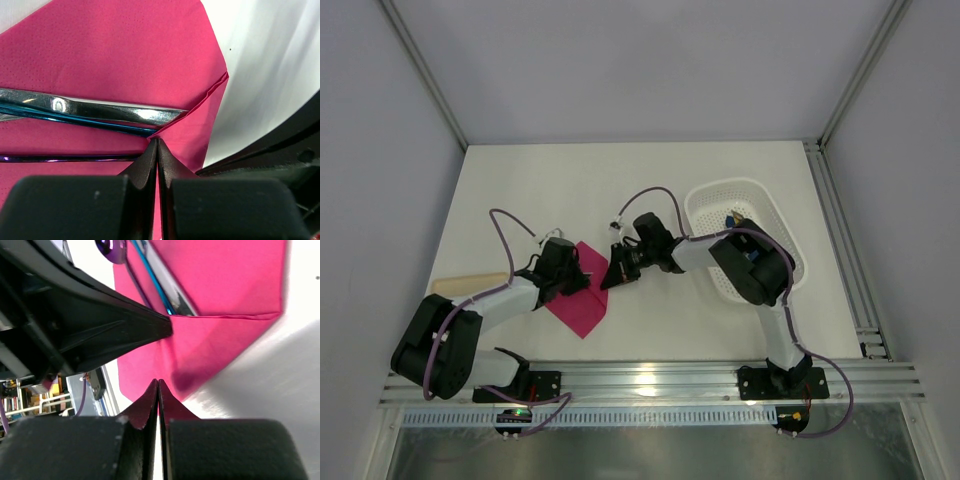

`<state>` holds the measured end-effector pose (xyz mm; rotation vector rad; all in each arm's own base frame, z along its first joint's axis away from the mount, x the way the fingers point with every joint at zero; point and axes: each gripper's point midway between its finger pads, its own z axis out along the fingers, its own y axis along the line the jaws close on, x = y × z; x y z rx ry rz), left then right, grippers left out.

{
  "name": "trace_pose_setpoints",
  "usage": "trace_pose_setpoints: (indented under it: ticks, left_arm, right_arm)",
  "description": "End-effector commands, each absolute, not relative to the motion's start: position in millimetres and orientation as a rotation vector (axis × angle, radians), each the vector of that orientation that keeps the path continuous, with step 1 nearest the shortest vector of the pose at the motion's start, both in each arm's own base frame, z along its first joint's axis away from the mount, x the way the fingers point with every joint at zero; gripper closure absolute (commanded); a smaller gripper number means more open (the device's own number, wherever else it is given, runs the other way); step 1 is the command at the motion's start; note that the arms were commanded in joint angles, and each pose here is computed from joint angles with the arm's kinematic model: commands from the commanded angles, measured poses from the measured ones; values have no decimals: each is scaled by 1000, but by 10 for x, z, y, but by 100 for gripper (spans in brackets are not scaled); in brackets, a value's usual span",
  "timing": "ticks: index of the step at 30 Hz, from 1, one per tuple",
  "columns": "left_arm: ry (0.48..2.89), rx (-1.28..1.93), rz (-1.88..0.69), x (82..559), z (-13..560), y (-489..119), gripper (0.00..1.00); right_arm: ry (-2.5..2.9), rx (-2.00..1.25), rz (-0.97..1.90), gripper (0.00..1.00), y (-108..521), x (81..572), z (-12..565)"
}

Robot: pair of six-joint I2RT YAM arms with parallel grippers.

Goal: Place the utensils on the paper napkin and roll it up
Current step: Roll the napkin at the center of the board.

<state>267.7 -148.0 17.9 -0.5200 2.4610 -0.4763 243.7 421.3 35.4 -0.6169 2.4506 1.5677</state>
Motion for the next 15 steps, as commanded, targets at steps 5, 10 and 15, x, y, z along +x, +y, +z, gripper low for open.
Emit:
trace_pose_setpoints:
  ticks: [5,10,15]
  left_arm:
    - [2491,-512,-395,2589,69,-1359,100]
    - [2494,-512,-388,2579,49,-1348,100]
    - [2496,-513,-383,2573,42,-1339,100]
  right_arm:
    - [2434,-634,1598,96,4215,2404,290]
    - [2458,-633,1580,96,4144,2349,233]
    - [2491,-640,1525,96,4056,2299,155]
